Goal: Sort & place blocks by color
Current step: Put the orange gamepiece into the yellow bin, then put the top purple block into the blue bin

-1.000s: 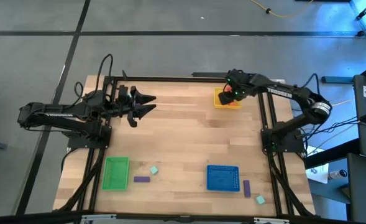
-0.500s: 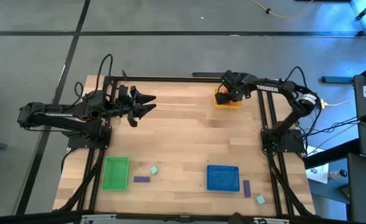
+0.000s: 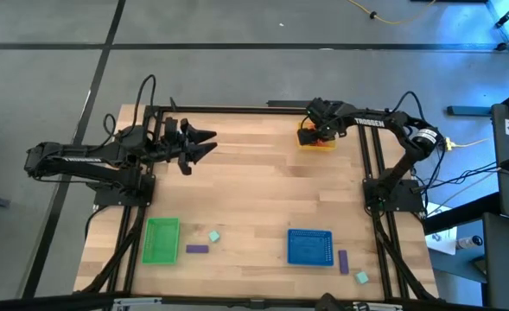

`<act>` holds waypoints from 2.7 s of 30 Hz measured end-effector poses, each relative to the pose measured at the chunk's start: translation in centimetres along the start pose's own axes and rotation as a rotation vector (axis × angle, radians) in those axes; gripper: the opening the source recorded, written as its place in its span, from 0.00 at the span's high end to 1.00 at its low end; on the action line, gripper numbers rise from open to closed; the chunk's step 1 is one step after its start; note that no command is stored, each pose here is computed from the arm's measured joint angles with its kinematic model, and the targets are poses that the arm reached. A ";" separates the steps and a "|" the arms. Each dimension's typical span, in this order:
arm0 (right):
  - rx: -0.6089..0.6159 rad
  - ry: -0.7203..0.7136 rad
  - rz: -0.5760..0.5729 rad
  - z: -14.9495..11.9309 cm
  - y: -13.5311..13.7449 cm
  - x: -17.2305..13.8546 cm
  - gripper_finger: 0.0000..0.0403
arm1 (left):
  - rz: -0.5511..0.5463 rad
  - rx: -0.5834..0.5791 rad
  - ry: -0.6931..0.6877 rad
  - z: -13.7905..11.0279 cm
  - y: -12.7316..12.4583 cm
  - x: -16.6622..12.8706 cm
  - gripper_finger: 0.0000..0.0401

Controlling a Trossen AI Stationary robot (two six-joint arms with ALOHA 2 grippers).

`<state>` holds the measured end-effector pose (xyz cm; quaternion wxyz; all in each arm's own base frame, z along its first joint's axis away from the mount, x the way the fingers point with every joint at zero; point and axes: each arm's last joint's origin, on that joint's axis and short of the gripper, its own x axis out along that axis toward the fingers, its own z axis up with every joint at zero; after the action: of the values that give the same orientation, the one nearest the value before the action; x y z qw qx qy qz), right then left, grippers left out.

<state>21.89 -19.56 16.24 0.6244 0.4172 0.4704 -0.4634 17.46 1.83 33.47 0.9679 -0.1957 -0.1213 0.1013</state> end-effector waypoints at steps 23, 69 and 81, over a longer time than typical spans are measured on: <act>-0.030 -0.002 0.048 0.6 0.5 -1.3 0.56 | 0.000 0.000 0.000 0.0 0.0 0.0 0.48; -0.622 -0.944 1.389 -14.0 1.7 -17.6 0.56 | -0.054 0.006 0.022 -0.1 -0.2 0.0 0.48; -0.622 -0.944 1.389 -14.0 1.7 -17.5 0.56 | -0.003 -0.123 0.002 0.0 0.0 0.0 0.48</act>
<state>18.47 -2.55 30.55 0.9775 0.1858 -0.0897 0.0441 17.47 1.82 33.47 0.9543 -0.2545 -0.1267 0.0921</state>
